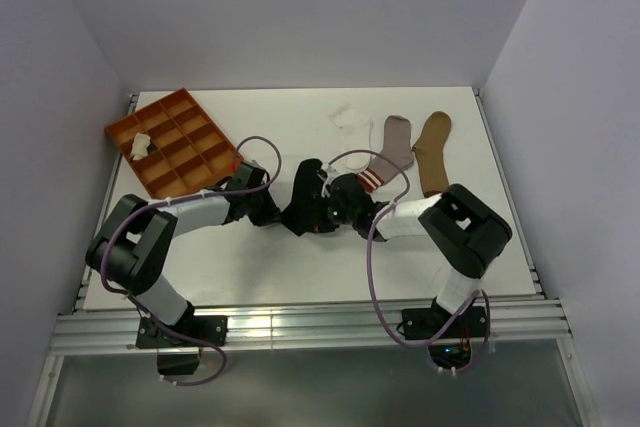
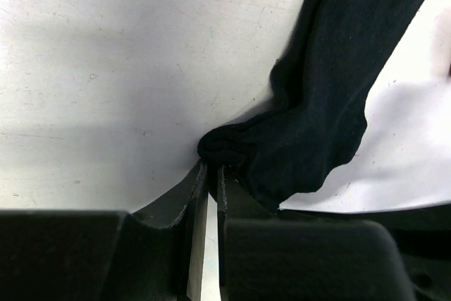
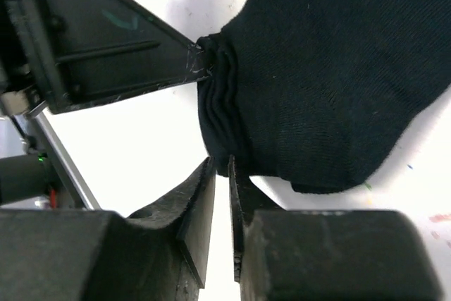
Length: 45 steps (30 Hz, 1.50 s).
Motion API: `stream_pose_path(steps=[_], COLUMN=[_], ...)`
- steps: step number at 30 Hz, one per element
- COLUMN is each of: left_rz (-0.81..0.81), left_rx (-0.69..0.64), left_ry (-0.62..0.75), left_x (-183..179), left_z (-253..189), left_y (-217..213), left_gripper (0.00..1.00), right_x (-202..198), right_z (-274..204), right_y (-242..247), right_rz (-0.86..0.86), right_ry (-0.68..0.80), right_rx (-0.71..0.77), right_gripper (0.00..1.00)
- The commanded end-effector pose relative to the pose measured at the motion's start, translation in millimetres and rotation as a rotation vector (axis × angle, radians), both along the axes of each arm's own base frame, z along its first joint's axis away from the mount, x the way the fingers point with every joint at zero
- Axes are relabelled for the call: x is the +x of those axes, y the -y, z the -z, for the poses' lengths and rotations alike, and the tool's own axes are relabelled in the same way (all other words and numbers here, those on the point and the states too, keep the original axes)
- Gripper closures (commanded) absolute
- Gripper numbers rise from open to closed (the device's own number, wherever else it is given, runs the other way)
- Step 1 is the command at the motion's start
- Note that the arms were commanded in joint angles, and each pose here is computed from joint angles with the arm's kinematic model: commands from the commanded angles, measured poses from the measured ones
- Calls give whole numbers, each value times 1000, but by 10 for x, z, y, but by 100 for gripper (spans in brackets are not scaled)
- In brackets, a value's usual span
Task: Roll the socks
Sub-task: Roll the sock at the center of the board.
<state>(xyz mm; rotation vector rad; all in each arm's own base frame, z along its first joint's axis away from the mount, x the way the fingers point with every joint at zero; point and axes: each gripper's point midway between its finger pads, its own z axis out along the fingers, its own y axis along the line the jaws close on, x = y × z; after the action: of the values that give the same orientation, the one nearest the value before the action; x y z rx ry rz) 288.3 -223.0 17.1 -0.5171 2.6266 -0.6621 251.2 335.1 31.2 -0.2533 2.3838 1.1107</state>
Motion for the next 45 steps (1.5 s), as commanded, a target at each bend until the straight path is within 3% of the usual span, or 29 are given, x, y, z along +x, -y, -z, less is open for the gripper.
stream_pose_path(steps=[1,6,14,23,36,45], left_rz=[9,18,24,34,36,36], left_rx=[200,191,200,206,214,214], left_ry=[-138,-144,-147,-148,-149,-156], left_x=[-325,-324,-335,-318,-318,-335], left_z=[422,418,423,415,417,433], left_y=[-367,-336,-345,-339,-350,-353], left_gripper=[88,87,88,88,89,89], right_x=[72,123,-52,-27,-51,-33], right_z=[-262,-442,-507,-363,10,-105], right_y=[15,51,-215,-351,-184,-193], right_rz=[-28,-30,-104,-149,-154,-151], right_ry=[138,362,538,565,525,564], right_rx=[-32,-173,-292,-371,-500,-518], right_gripper=[78,72,69,68,63,59])
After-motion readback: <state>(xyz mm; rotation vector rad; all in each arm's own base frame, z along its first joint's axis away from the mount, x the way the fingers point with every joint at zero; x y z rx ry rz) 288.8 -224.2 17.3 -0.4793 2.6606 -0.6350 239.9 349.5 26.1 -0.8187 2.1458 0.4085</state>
